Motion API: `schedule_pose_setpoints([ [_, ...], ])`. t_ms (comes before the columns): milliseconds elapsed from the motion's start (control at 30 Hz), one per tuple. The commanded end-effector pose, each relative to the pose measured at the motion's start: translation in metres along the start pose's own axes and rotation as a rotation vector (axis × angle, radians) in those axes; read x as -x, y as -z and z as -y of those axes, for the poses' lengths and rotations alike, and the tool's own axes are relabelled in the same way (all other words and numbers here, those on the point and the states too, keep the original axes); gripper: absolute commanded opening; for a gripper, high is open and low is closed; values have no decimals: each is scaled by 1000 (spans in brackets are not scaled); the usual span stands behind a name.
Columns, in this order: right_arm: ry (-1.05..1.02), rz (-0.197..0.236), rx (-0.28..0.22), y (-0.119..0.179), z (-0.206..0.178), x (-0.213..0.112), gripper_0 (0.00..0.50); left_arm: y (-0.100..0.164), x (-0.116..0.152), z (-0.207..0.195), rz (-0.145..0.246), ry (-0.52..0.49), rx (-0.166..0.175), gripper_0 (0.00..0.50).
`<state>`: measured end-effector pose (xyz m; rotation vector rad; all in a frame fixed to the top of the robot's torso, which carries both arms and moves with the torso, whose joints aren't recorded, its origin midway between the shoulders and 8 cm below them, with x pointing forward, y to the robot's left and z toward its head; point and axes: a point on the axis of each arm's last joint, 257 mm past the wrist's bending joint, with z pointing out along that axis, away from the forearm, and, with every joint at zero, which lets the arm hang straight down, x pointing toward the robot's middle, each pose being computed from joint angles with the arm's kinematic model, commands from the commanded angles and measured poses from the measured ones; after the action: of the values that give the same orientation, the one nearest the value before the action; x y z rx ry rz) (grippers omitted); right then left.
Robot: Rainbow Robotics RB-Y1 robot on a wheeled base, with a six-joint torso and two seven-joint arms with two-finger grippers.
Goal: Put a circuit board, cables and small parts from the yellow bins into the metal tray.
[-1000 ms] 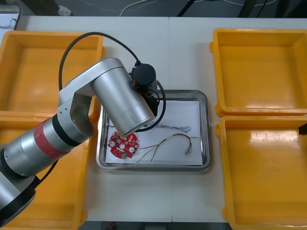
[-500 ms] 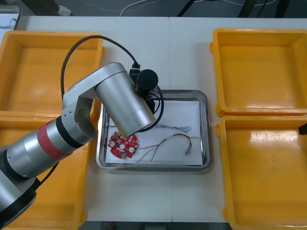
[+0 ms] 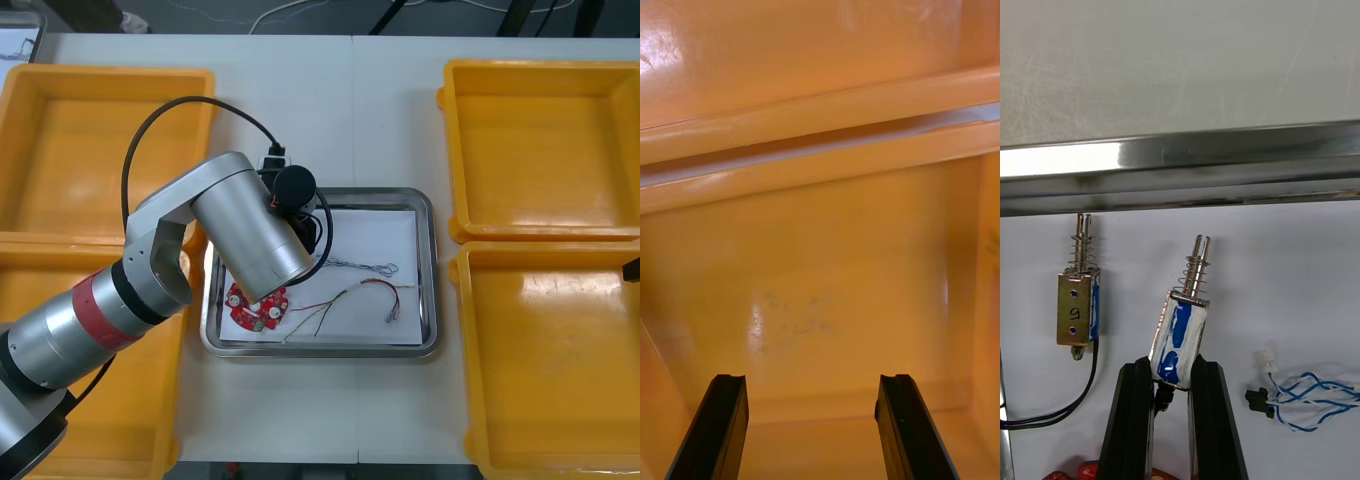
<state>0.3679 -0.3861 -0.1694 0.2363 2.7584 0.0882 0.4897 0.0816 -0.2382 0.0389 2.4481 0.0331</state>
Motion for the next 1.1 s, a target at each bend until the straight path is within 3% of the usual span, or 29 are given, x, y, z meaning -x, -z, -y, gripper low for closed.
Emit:
schedule_pose_setpoints([
  [33,0,40,-48,16,15,7,500,-6,-6,-14,6,-6,19,0],
  [367,0,40,-48,16,15,7,500,-27,0,-19,25,1,18,0],
  [667,0,40,-48,16,15,7,500,-22,-2,-17,15,7,15,2],
  [700,0,40,-48,16,15,7,500,-21,-3,-17,13,9,14,92],
  [733,0,40,-48,16,15,7,500,-19,-4,-16,11,8,13,250],
  [767,0,40,-48,16,15,7,500,-19,-4,-15,10,7,10,319],
  [800,0,40,-48,16,15,7,500,-17,-4,-14,10,6,8,435],
  [833,0,40,-48,16,15,7,500,-15,-4,-12,9,4,4,492],
  [1100,0,40,-48,16,15,7,500,7,-6,-7,-8,7,-9,500],
])
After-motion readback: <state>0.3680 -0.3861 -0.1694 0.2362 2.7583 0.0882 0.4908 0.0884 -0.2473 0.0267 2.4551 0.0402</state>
